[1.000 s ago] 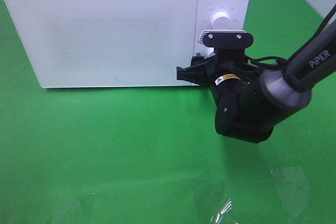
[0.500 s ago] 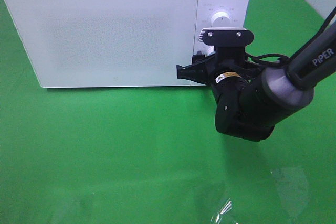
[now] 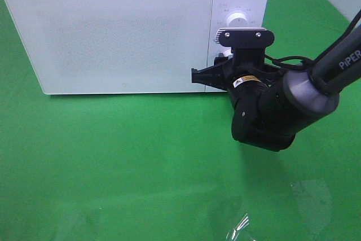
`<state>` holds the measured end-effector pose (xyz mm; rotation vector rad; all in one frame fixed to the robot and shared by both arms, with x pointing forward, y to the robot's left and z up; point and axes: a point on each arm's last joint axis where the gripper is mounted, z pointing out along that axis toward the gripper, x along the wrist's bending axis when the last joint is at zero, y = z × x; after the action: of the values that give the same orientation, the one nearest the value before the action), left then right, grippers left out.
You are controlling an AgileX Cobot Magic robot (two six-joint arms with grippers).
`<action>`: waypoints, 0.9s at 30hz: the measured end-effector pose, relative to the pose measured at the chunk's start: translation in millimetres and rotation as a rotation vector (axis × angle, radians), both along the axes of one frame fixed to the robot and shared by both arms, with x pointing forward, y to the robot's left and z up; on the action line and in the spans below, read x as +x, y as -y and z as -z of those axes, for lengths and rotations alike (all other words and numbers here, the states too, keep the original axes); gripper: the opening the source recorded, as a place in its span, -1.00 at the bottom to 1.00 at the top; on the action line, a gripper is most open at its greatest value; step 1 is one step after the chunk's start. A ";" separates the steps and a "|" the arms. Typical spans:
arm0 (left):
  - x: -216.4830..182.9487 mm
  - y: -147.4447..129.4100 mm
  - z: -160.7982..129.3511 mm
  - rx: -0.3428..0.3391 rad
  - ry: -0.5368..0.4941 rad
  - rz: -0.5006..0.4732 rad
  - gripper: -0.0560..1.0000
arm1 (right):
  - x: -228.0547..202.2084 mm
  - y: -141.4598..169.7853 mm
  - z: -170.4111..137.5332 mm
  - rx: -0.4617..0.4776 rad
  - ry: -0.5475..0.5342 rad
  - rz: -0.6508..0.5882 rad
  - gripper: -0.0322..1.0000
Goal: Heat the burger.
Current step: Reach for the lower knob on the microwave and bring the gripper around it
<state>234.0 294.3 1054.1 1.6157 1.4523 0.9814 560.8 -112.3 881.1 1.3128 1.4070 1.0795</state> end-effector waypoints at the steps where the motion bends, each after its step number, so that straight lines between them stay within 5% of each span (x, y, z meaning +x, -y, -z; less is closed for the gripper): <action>1: 0.0 0.0 0.0 0.000 0.000 0.000 0.95 | 0.0 0.0 0.0 -0.001 0.000 0.000 -0.11; 11: 0.0 0.0 0.0 0.000 0.000 0.000 0.95 | -0.2 -0.5 0.0 0.014 0.001 -0.004 -0.11; 16: 0.0 0.0 0.0 0.000 0.000 0.000 0.95 | -0.5 -0.3 0.4 0.108 -0.002 0.011 -0.11; 19: 0.0 0.0 0.0 0.000 0.000 0.000 0.95 | -0.9 -0.2 0.7 0.238 -0.005 0.037 -0.10; 20: 0.0 0.0 0.0 0.000 0.000 0.000 0.95 | -1.0 -0.2 0.6 0.388 -0.008 0.069 -0.10; 21: 0.0 0.0 0.0 0.000 0.000 0.000 0.95 | -1.0 -0.2 0.6 0.388 -0.008 0.069 -0.10; 22: 0.0 0.0 0.0 0.000 0.000 0.000 0.95 | -1.4 -0.3 0.8 0.518 -0.012 0.093 -0.10; 23: 0.0 0.0 0.0 0.000 0.000 0.000 0.95 | -1.4 -0.3 0.8 0.518 -0.012 0.093 -0.10; 24: 0.0 0.0 0.0 0.000 0.000 0.000 0.95 | -1.6 -0.5 0.8 0.645 -0.015 0.112 -0.10; 26: 0.0 0.0 0.0 0.000 0.000 0.000 0.95 | -1.8 -0.4 1.1 0.712 -0.019 0.122 -0.10; 27: 0.0 0.0 0.0 0.000 0.000 0.000 0.95 | -2.1 -0.3 1.2 0.831 -0.024 0.141 -0.09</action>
<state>234.0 294.3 1054.1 1.6157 1.4523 0.9814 558.7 -112.0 879.9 1.9640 0.8634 1.6345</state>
